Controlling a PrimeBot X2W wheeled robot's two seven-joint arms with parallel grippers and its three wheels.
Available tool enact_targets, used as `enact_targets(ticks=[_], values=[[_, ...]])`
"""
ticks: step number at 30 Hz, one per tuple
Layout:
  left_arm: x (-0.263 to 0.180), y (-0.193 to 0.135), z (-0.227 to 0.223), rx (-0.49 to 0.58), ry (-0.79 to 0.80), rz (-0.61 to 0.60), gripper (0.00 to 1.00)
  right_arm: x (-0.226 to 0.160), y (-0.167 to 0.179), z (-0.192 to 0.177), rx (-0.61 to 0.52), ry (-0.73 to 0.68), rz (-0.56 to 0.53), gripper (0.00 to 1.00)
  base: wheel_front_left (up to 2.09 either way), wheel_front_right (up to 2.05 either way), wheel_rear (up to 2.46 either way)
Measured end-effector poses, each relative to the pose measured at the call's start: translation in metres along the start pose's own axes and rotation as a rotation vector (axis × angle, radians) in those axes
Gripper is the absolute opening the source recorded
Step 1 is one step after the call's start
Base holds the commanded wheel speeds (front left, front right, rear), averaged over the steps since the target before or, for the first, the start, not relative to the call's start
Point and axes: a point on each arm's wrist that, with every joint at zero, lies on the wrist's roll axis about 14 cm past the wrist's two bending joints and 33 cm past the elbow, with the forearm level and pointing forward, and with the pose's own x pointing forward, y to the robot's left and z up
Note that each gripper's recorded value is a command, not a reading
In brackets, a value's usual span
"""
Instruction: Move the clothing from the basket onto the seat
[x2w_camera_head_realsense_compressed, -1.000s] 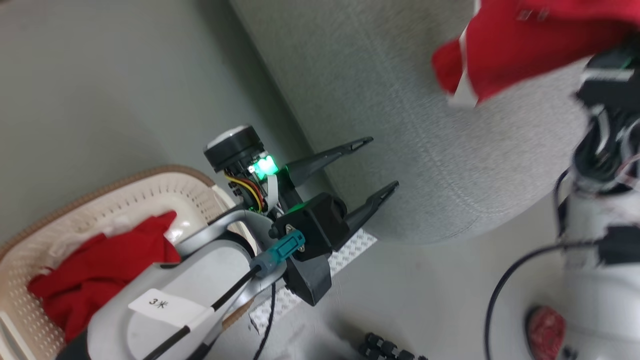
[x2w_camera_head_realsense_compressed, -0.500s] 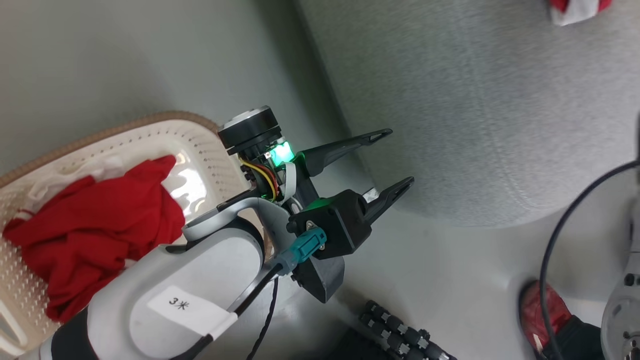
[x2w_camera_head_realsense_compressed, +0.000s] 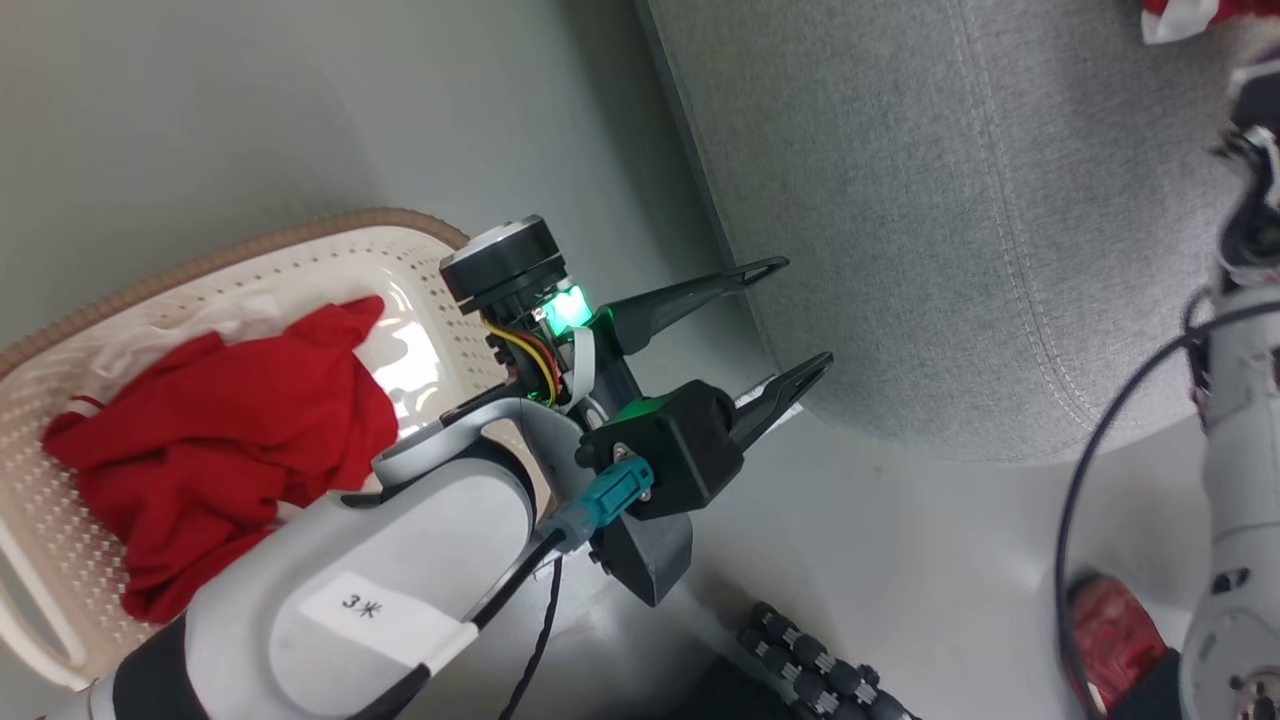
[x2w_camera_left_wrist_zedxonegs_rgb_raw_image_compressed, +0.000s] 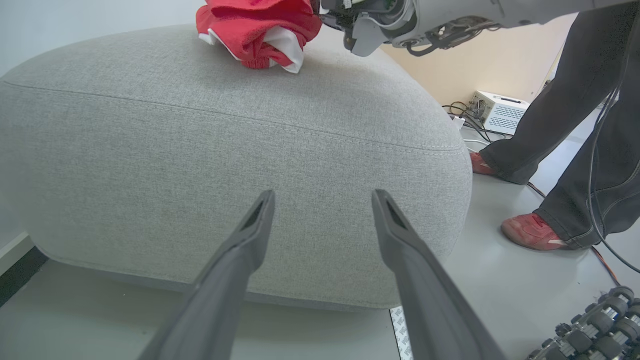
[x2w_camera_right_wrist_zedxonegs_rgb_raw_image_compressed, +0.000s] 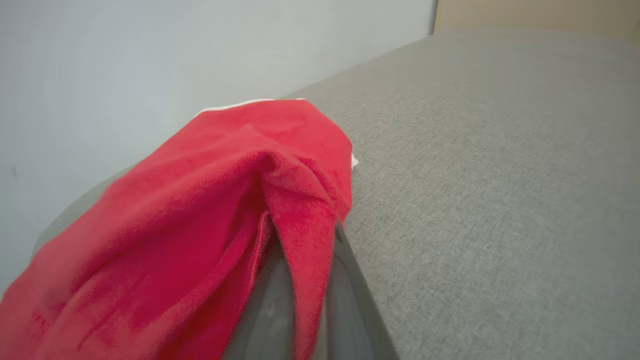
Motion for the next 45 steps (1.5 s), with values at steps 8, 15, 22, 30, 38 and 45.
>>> enact_targets(ticks=[8, 15, 22, 30, 38, 45], values=[[-0.008, 0.005, 0.025, 0.016, -0.024, 0.077, 1.0, -0.026, -0.021, 0.042, -0.064, -0.114, -0.018, 1.0, 0.0, 0.0, 0.0], [-0.021, 0.014, 0.048, 0.023, -0.05, 0.181, 1.0, -0.057, 0.009, 0.054, -0.107, -0.144, 0.101, 1.0, 0.0, 0.0, 0.0], [-0.045, 0.024, 0.075, 0.023, -0.07, 0.335, 1.0, -0.093, 0.074, 0.065, -0.1, -0.161, 0.327, 1.0, 0.0, 0.0, 0.0], [-0.093, 0.035, 0.101, 0.064, -0.062, 0.562, 1.0, -0.148, 0.146, 0.073, -0.006, -0.164, 0.586, 1.0, 0.0, 0.0, 0.0], [-0.159, 0.041, 0.133, 0.08, -0.064, 0.845, 1.0, -0.201, 0.18, 0.075, 0.079, -0.145, 0.729, 1.0, 0.0, 0.0, 0.0], [-0.232, 0.032, 0.172, 0.103, -0.129, 1.098, 1.0, -0.241, 0.197, 0.088, 0.141, -0.171, 0.799, 1.0, 0.0, 0.0, 0.0]])
